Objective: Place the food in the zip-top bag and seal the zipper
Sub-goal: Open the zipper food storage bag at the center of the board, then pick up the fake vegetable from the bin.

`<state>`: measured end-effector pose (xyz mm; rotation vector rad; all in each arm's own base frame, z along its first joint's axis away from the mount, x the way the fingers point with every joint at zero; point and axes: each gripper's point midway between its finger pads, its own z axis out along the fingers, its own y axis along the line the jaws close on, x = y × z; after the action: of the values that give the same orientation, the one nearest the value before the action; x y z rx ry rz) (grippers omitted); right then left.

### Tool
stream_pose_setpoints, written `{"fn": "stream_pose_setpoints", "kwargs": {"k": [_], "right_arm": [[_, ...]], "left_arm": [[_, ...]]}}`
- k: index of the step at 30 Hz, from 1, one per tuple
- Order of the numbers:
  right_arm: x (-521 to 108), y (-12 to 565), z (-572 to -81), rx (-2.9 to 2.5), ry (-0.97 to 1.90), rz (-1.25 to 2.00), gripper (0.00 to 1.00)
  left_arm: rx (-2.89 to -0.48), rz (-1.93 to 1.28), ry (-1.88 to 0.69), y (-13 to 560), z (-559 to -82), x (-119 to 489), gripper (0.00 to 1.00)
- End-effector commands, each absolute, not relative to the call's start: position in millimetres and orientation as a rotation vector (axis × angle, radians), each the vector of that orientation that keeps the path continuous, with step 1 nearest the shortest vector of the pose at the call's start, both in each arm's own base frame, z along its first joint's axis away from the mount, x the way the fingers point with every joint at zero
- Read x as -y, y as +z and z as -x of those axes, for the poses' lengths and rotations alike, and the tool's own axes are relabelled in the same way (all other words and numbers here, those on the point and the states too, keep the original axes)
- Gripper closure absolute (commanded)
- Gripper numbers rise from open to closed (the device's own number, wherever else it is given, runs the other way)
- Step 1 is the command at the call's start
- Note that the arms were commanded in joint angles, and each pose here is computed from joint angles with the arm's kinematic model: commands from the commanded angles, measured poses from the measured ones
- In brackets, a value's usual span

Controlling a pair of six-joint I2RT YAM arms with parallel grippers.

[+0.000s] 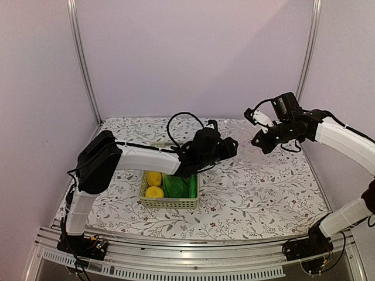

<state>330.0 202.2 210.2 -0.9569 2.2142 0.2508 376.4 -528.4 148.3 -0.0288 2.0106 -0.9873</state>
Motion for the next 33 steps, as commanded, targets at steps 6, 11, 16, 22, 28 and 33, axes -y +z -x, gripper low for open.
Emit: {"fn": "stream_pose_setpoints", "kwargs": {"k": [6, 11, 16, 22, 28, 33], "right_arm": [[-181, 208, -376, -2.216, 0.106, 0.799, 1.00], [-166, 202, -396, -2.210, 0.034, 0.743, 1.00], [-140, 217, -420, -2.184, -0.006, 0.645, 1.00], [-111, 243, -434, -2.135, -0.037, 0.569, 1.00], [-68, 274, -447, -2.095, -0.190, 0.423, 1.00], [-73, 264, -439, -2.098, -0.137, 0.443, 1.00]], "left_arm": [[-1.796, -0.124, -1.055, 252, -340, 532, 0.11], [-1.757, -0.269, -1.099, 267, -307, 529, 0.10], [-1.761, -0.402, -1.092, 258, -276, 503, 0.10], [-1.800, -0.485, -1.022, 238, -257, 468, 0.10], [-1.942, -0.412, -0.761, 215, -272, 423, 0.11], [-2.135, -0.303, -0.477, 185, -296, 363, 0.12]]}}
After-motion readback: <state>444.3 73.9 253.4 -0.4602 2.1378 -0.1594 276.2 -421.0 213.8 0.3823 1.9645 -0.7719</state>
